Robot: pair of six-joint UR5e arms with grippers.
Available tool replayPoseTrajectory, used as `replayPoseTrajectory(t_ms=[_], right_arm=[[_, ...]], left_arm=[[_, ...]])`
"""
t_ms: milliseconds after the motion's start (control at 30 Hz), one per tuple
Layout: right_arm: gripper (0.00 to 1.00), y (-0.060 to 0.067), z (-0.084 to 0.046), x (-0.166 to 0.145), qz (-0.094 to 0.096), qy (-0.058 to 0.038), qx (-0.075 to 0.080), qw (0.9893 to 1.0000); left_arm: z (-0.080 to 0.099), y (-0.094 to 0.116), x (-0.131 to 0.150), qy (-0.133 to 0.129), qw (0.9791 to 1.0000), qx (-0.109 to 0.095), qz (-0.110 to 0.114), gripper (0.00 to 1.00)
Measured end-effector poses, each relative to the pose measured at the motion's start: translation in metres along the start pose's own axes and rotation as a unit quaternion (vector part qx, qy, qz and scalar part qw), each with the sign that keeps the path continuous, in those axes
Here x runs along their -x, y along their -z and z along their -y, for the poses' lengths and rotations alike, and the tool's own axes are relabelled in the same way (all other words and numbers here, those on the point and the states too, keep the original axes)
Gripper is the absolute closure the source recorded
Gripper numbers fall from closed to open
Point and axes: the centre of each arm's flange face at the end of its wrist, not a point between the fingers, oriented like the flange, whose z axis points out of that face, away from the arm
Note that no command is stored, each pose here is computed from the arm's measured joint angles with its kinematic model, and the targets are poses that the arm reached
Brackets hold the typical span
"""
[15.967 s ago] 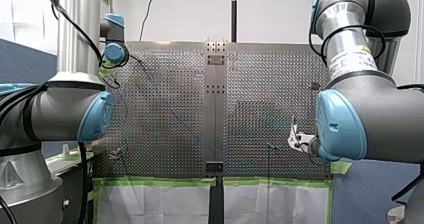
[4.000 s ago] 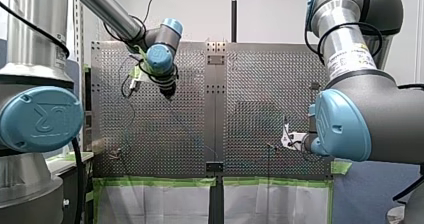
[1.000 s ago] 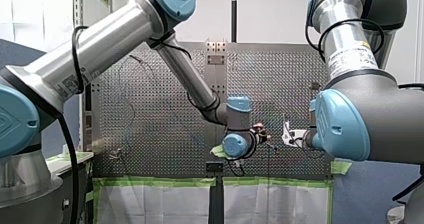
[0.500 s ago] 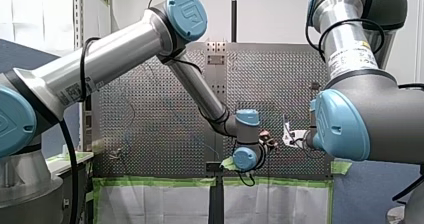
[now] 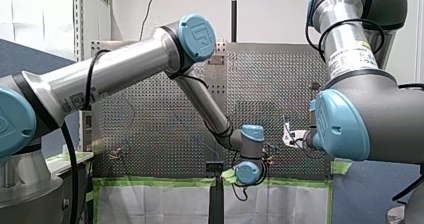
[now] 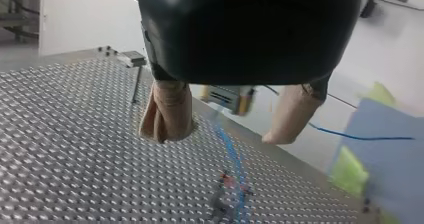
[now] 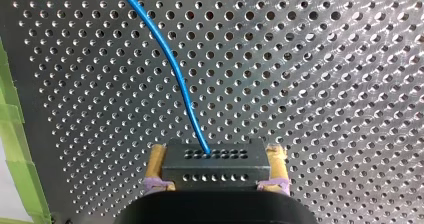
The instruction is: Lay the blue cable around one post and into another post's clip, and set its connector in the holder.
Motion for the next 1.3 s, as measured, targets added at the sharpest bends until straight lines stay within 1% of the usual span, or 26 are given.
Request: replayPoseTrajectory(t_ms=[133,233,333,467,600,733,800,1000,1133,1233,1300], right_arm=[[1.00,0.000,0.000,0.000,0.000,-0.0001,0.000,1.0000],[1.00,0.000,0.000,0.000,0.001,0.0001,-0.001,1.0000],[1.00,0.000,0.001,0.000,0.002,0.0003,-0.001,1.0000],[1.00,0.000,0.001,0.001,0.002,0.0003,-0.001,1.0000],[1.00,0.000,0.001,0.001,0.001,0.0001,-0.001,1.0000],[1.00,0.000,0.001,0.000,0.001,-0.0001,-0.002,1.0000],[1.00,0.000,0.001,0.000,0.001,-0.0001,-0.002,1.0000],[1.00,0.000,0.002,0.000,0.001,0.0001,-0.003,1.0000],[1.00,0.000,0.002,0.000,0.001,-0.0001,-0.003,1.0000],[1.00,0.000,0.003,0.001,0.002,-0.0002,-0.004,1.0000],[1.00,0.001,0.003,0.001,0.002,-0.0003,-0.004,1.0000]], left_arm=[[-0.013,0.006,-0.021,0.010,0.9998,-0.003,-0.015,0.00],[-0.025,0.008,-0.034,0.018,0.9997,0.002,-0.018,0.00],[-0.034,0.008,-0.040,0.021,0.9996,0.009,-0.017,0.00],[-0.037,0.005,-0.041,0.028,0.9995,0.013,-0.007,0.00],[-0.036,0.004,-0.039,0.028,0.9994,0.018,0.004,0.00],[-0.032,0.002,-0.036,0.016,0.9993,0.031,0.013,0.00],[-0.029,0.001,-0.035,0.010,0.9993,0.033,0.015,0.00],[-0.014,-0.007,-0.032,-0.014,0.9993,0.033,0.015,0.00],[-0.001,-0.016,-0.027,-0.028,0.9990,0.029,0.020,0.00],[0.005,-0.024,-0.022,-0.032,0.9987,0.030,0.025,0.00],[0.007,-0.027,-0.019,-0.033,0.9985,0.033,0.029,0.00]])
